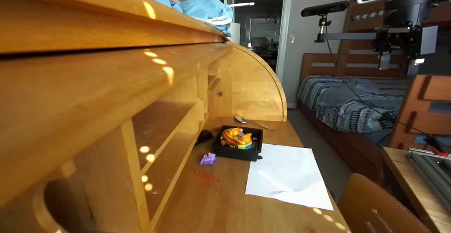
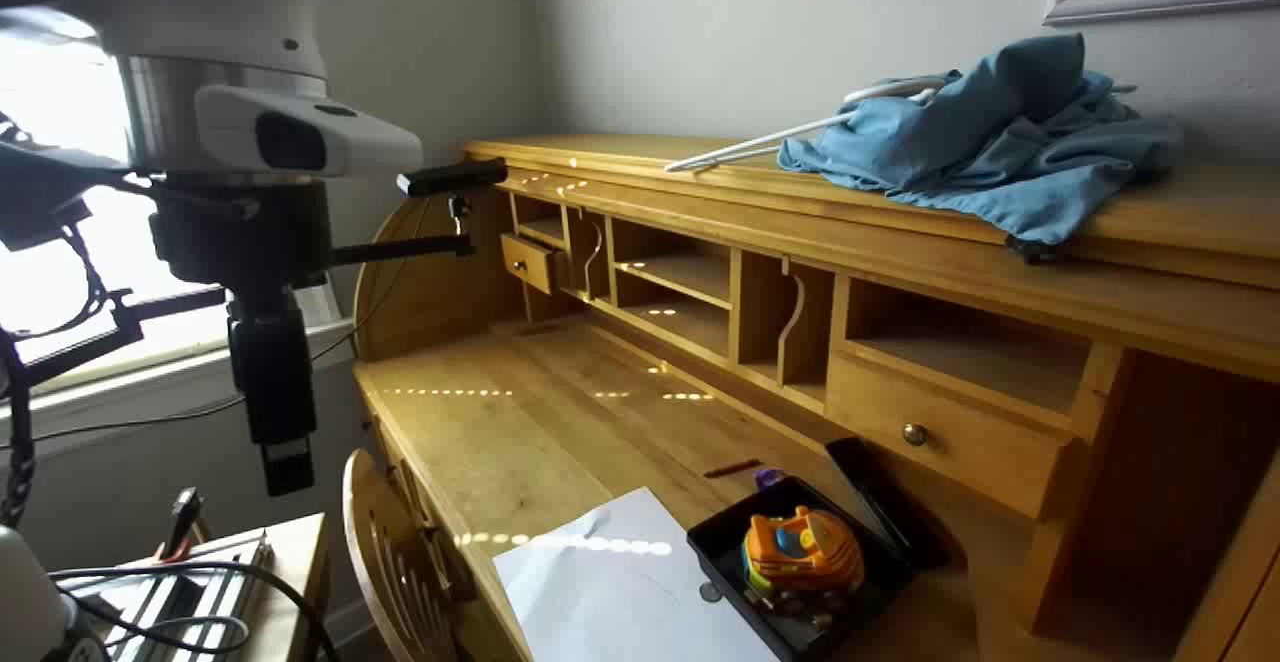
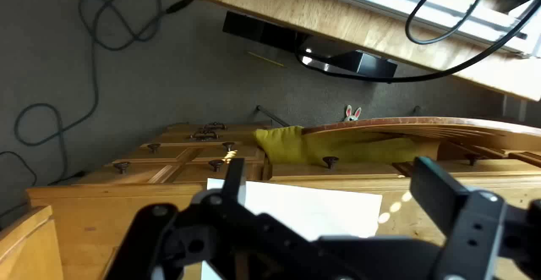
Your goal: Open the top right drawer
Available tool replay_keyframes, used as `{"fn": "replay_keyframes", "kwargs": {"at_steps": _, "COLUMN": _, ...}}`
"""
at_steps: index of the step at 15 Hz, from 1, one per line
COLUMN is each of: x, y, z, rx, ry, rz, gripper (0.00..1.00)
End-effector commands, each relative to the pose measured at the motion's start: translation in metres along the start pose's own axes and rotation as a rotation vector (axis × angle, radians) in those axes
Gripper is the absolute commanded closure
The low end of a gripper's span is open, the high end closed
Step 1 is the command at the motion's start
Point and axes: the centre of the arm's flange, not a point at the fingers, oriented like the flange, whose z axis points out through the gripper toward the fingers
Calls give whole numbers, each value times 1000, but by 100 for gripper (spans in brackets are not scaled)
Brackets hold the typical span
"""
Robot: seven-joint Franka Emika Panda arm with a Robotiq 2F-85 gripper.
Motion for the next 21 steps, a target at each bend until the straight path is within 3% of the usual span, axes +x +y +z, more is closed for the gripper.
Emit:
{"fn": "replay_keyframes", "kwargs": {"at_steps": 1, "x": 0, "y": 0, "z": 0, "rx": 0, "ry": 0, "rz": 0, "gripper": 0}}
{"fn": "replay_keyframes", "kwargs": {"at_steps": 5, "x": 4, "y": 14, "z": -1, "rx": 0, "ry": 46, "rz": 71, "gripper": 0}}
{"fn": "replay_keyframes", "kwargs": {"at_steps": 13, "x": 22, "y": 68, "z": -2, "rx": -1, "ry": 323, "rz": 355, "gripper": 0}}
{"fn": "replay_keyframes", "kwargs": {"at_steps": 16, "x": 40, "y": 80, "z": -5, "rx": -41, "ry": 428, "rz": 439, "gripper": 0}}
{"fn": "replay_keyframes", "kwargs": {"at_steps": 19, "x": 65, "y": 91, "z": -11, "rx": -93, "ry": 504, "rz": 473, "gripper": 0}}
{"fn": "replay_keyframes", "kwargs": {"at_steps": 21, "x": 83, "y": 95, "z": -10, "rx": -86, "ry": 493, "rz": 431, "gripper": 0}}
